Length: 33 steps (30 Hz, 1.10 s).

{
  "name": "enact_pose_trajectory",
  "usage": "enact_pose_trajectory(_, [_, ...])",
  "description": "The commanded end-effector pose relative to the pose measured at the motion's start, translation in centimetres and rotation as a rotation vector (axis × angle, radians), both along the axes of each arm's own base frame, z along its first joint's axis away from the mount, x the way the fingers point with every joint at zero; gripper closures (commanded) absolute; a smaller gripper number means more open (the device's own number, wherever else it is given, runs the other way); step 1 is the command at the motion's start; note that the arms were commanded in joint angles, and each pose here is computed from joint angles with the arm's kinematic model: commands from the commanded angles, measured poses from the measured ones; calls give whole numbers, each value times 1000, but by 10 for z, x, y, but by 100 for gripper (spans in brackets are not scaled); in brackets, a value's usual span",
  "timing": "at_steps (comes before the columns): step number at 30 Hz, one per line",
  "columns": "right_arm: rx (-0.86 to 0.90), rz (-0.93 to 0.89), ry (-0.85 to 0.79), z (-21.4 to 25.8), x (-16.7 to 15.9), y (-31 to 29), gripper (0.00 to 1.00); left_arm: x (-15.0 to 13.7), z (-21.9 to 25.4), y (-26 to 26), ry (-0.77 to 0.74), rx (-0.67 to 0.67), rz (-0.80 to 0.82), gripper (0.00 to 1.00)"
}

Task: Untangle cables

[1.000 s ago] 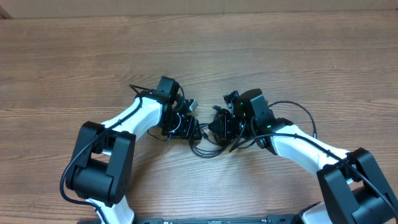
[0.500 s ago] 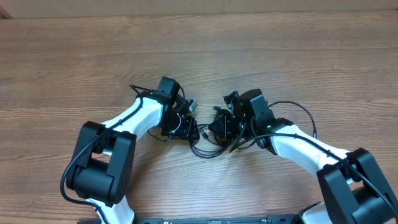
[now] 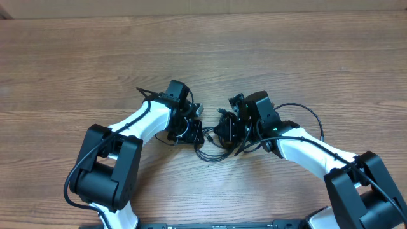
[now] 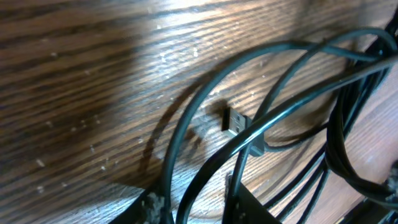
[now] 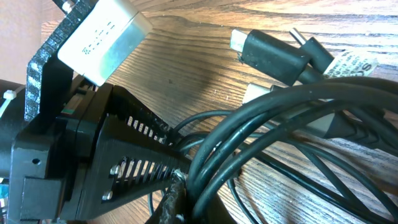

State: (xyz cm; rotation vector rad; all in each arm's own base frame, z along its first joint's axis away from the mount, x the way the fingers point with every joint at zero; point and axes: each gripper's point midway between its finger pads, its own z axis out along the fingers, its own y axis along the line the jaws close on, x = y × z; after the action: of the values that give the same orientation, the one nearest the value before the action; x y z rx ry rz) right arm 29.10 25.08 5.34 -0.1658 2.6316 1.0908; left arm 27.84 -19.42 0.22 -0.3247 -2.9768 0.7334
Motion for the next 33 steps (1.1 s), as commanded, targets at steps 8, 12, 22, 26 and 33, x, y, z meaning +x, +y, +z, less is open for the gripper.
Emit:
enact_pose_trajectory(8, [-16, -1, 9, -7, -3, -4, 96, -5, -18, 9, 25, 76, 33, 73])
enact_pose_trajectory(12, [-22, -5, 7, -8, -2, -4, 96, -4, -19, 9, 19, 73, 34, 74])
enact_pose_trajectory(22, [-24, -5, 10, -8, -3, -5, 96, -2, -19, 8, 11, 71, 34, 87])
enact_pose_trajectory(26, [-24, -5, 10, -8, -3, -5, 96, -1, -18, 8, 6, 68, 34, 93])
enact_pose_trajectory(33, [-24, -5, 10, -8, -3, -5, 96, 1, -18, 7, -2, 66, 34, 96])
